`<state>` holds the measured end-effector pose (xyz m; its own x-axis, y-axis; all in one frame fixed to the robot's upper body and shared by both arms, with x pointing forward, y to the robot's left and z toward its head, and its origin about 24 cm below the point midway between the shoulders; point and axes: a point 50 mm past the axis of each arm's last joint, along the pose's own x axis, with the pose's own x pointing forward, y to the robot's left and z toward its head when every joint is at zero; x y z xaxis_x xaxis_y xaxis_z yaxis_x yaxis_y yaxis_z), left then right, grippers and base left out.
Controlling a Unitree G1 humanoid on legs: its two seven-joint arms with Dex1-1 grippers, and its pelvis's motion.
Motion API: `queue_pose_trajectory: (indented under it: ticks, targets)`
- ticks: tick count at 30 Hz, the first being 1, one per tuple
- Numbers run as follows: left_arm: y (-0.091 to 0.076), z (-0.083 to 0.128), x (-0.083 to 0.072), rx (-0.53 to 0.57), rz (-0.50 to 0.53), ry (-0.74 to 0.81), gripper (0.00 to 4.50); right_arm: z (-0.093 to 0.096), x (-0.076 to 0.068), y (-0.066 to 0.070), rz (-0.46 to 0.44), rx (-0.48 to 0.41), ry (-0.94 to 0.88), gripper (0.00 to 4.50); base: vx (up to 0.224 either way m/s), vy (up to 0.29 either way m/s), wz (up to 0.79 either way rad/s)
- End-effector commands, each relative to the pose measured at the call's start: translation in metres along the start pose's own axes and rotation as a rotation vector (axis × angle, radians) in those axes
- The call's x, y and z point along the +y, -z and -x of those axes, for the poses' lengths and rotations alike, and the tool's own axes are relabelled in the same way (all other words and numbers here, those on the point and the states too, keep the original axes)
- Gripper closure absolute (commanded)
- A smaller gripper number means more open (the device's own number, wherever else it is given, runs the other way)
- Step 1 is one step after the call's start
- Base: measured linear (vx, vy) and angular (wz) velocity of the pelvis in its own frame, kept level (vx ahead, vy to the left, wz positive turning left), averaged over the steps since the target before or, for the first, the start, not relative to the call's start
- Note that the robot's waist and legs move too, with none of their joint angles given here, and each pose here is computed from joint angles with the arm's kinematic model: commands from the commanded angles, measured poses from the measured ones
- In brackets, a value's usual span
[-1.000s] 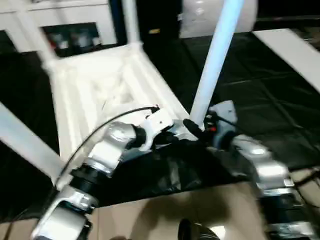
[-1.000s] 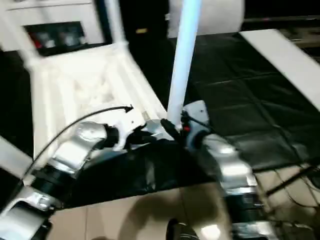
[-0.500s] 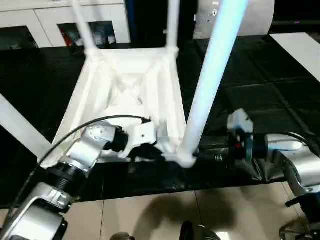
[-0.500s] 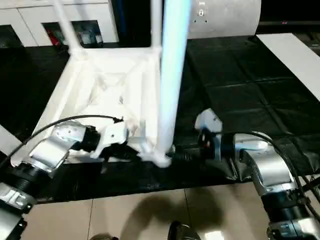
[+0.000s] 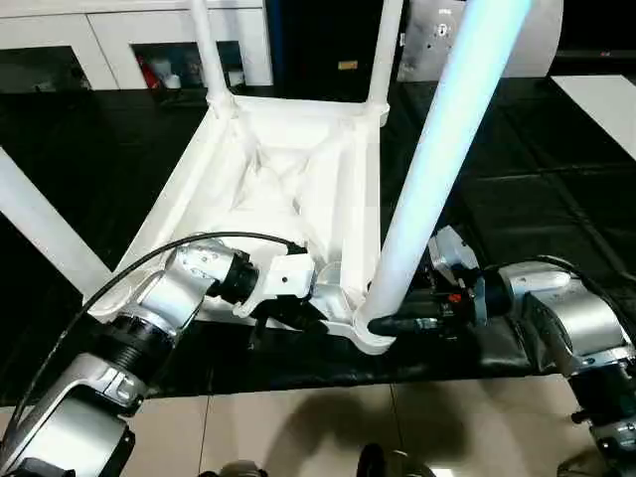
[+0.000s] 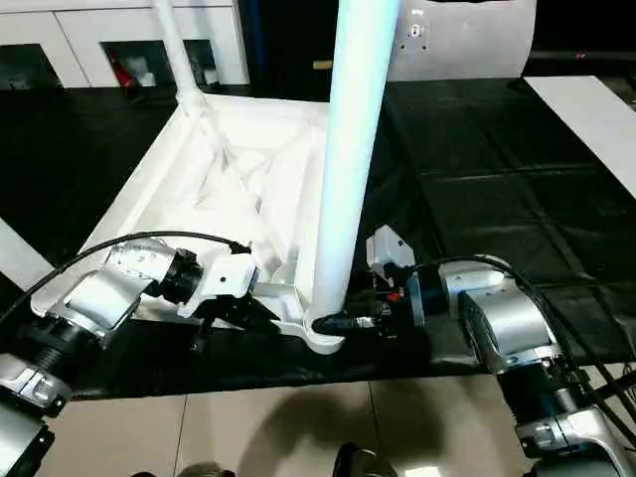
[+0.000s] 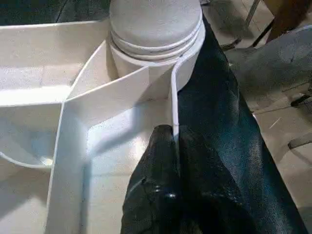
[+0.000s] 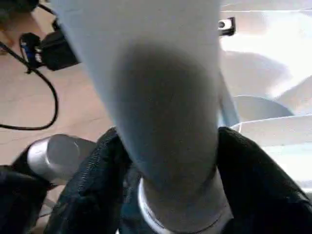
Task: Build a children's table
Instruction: Rotate leg to tighten
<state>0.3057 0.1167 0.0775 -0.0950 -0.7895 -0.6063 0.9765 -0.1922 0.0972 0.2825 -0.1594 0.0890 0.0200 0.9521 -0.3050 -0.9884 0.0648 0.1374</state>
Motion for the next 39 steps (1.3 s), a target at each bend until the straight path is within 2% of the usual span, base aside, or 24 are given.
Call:
queue_pose_trajectory:
  ticks: [1, 6, 10, 14, 15, 16, 19, 23, 24, 25, 28, 32, 34, 39]
  targets:
    - [-0.004, -0.004, -0.001, 0.026, -0.035, 0.058, 4.50, -0.001, 0.002, 0.000, -0.014, 0.011, -0.040, 2.06, 0.000, 0.000, 0.00]
    - [-0.004, -0.005, 0.001, -0.028, 0.052, -0.013, 4.50, -0.009, 0.011, 0.004, -0.076, -0.053, 0.016, 2.39, 0.000, 0.000, 0.00]
    - [-0.006, -0.008, 0.002, -0.042, 0.105, -0.078, 4.50, -0.023, 0.014, 0.009, -0.090, -0.022, 0.142, 2.42, 0.000, 0.000, 0.00]
    - [-0.014, -0.014, 0.008, -0.072, 0.155, -0.180, 4.50, -0.045, 0.001, 0.008, -0.189, -0.076, 0.413, 2.48, -0.013, -0.001, -0.02]
    - [-0.020, -0.018, 0.011, -0.085, 0.177, -0.215, 4.50, -0.055, -0.004, 0.008, -0.266, -0.091, 0.541, 2.49, -0.055, -0.001, -0.08]
    - [-0.020, -0.018, 0.011, -0.085, 0.177, -0.215, 4.50, -0.055, -0.004, 0.008, -0.266, -0.091, 0.541, 2.49, -0.055, -0.001, -0.08]
    - [-0.035, -0.030, 0.021, -0.125, 0.218, -0.313, 4.50, -0.075, -0.018, 0.005, -0.348, -0.116, 0.787, 2.49, 0.000, 0.000, 0.00]
    - [-0.047, -0.038, 0.031, -0.168, 0.237, -0.394, 4.50, -0.085, -0.030, 0.000, -0.402, -0.141, 0.917, 2.49, 0.000, 0.000, 0.00]
    - [-0.050, -0.040, 0.032, -0.180, 0.236, -0.401, 4.50, -0.087, -0.032, -0.002, -0.409, -0.165, 0.934, 1.94, 0.068, 0.036, -0.39]
    - [-0.054, -0.043, 0.033, -0.188, 0.230, -0.413, 4.50, -0.088, -0.034, -0.003, -0.432, -0.192, 0.967, 1.80, 0.068, 0.036, -0.39]
    - [-0.054, -0.043, 0.033, -0.183, 0.229, -0.420, 4.50, -0.084, -0.033, -0.006, -0.413, -0.213, 0.995, 1.59, 0.116, 0.080, -0.23]
    - [-0.041, -0.033, 0.030, -0.137, 0.188, -0.407, 4.50, -0.065, -0.028, -0.004, -0.302, -0.204, 0.994, 1.27, 0.130, -0.075, 0.03]
    - [-0.034, -0.028, 0.030, -0.111, 0.190, -0.414, 4.50, -0.055, -0.025, -0.002, -0.279, -0.203, 0.982, 1.08, 0.000, 0.000, 0.00]
    - [-0.015, -0.007, 0.031, -0.039, 0.158, -0.419, 4.50, -0.026, -0.003, 0.002, -0.191, -0.188, 0.841, 0.77, 0.000, 0.000, 0.00]
